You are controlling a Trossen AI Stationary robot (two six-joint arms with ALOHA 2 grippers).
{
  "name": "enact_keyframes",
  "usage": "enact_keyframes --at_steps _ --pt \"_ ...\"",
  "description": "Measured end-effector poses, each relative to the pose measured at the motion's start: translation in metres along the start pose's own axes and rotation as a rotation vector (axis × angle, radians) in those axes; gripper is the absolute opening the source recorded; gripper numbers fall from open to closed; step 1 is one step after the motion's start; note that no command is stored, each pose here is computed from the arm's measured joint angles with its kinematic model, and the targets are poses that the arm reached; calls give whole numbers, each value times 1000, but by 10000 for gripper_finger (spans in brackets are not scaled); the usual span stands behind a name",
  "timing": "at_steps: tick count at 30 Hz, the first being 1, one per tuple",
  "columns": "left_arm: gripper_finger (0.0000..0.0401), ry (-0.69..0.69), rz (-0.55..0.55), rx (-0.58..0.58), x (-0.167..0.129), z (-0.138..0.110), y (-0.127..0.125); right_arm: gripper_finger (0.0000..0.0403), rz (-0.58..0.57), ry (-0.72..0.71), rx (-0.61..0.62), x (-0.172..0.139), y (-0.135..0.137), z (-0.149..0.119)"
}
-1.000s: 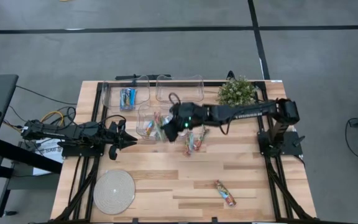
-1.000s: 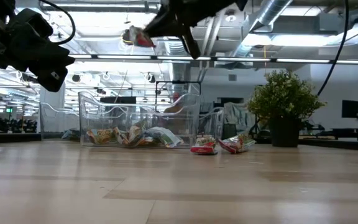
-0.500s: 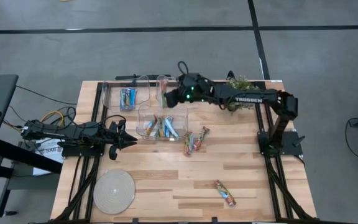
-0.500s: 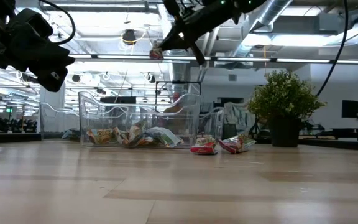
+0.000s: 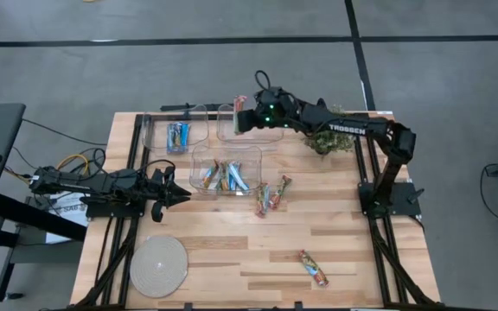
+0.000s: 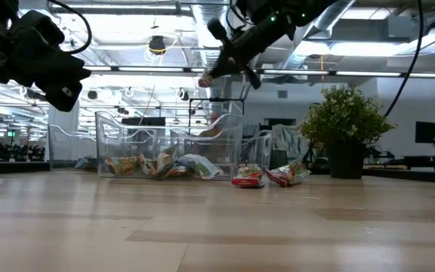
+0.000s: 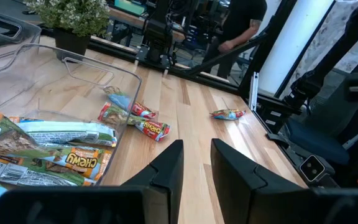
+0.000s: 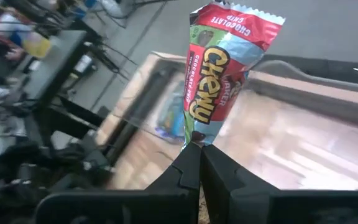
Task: Pick and place Granola Bars by type
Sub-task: Put the red granola bar into the top right transparent bin
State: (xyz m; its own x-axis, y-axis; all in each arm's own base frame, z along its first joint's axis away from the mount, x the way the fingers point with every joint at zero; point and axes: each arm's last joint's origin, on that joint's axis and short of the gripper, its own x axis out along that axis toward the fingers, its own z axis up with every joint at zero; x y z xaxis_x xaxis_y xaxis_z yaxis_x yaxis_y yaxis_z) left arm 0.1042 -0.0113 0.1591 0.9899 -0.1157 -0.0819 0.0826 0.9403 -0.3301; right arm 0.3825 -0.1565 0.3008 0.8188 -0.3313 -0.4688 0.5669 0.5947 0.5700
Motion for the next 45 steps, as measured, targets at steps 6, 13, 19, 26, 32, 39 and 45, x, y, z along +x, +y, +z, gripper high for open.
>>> enact_keyframes --at_steps 6,13,19,26,32,39,45 --pt "73 0 0 0 0 0 0 0 -144 54 20 -1 -22 2" --pt "73 -1 0 0 0 0 0 0 -353 151 32 -7 -45 -5" --pt "73 0 0 0 0 0 0 0 -465 190 29 -10 -57 -8" --pt "73 0 0 0 0 0 0 0 -506 201 31 -12 -62 -7" --pt "73 0 0 0 0 0 0 0 -512 204 29 -13 -62 -8" --pt "73 0 0 0 0 0 0 0 -526 216 27 -3 -67 -12" --pt "73 -1 1 0 0 0 0 0 -540 270 20 12 -73 -21"
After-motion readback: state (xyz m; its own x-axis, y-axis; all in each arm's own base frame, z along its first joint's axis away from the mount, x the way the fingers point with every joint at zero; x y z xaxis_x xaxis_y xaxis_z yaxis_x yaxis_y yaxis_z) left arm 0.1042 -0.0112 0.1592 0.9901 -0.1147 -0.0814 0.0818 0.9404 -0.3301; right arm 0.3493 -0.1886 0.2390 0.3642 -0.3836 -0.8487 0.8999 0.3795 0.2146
